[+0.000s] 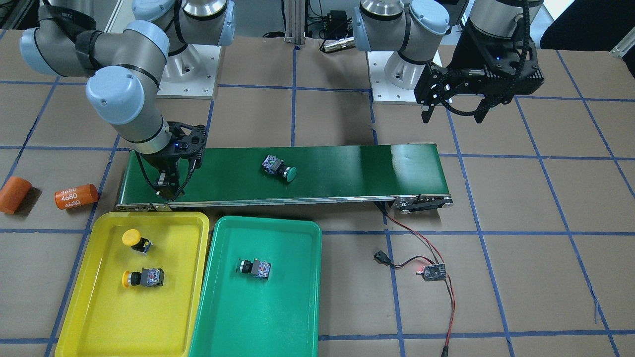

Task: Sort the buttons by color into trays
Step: 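Return the right gripper to the belt end, then wait at belt end and grasp the arriving green button with right gripper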

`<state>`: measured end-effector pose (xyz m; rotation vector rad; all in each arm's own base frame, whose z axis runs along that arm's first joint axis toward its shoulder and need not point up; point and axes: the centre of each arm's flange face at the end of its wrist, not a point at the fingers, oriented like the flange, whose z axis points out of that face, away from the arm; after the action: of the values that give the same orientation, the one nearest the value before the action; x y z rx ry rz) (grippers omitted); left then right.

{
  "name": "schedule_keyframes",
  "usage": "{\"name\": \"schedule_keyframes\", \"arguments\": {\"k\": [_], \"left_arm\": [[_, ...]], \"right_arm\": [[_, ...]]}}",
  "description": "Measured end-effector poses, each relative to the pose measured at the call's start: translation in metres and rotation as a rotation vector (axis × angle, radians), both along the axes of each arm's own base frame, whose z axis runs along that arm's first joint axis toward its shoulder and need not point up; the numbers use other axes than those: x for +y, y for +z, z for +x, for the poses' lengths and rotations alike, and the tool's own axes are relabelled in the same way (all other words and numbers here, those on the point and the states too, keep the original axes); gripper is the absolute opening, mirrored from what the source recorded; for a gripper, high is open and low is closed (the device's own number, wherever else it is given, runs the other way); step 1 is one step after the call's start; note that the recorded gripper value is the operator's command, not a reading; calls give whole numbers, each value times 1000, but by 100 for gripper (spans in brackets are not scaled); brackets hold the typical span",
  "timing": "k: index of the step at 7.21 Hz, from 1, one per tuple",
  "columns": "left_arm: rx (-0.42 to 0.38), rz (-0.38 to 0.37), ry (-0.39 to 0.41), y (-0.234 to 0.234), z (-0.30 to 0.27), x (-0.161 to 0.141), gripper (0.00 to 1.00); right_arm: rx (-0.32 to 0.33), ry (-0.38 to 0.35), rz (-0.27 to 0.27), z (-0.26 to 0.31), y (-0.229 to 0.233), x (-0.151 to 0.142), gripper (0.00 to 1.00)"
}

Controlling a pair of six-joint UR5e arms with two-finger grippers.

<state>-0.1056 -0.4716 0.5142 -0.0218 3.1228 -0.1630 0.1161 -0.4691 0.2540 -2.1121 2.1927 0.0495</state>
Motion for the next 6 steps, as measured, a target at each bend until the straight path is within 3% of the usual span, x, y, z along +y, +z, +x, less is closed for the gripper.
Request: {"name": "schedule_keyframes", "arguments": {"k": [3, 6], "left_arm": [[19, 15, -1, -6, -4, -5, 100], [35, 31, 4, -4, -6, -8, 100]], "right_arm": [[9, -1, -31, 8, -3, 6, 100], [9, 15, -21, 15, -8, 15, 100]]}}
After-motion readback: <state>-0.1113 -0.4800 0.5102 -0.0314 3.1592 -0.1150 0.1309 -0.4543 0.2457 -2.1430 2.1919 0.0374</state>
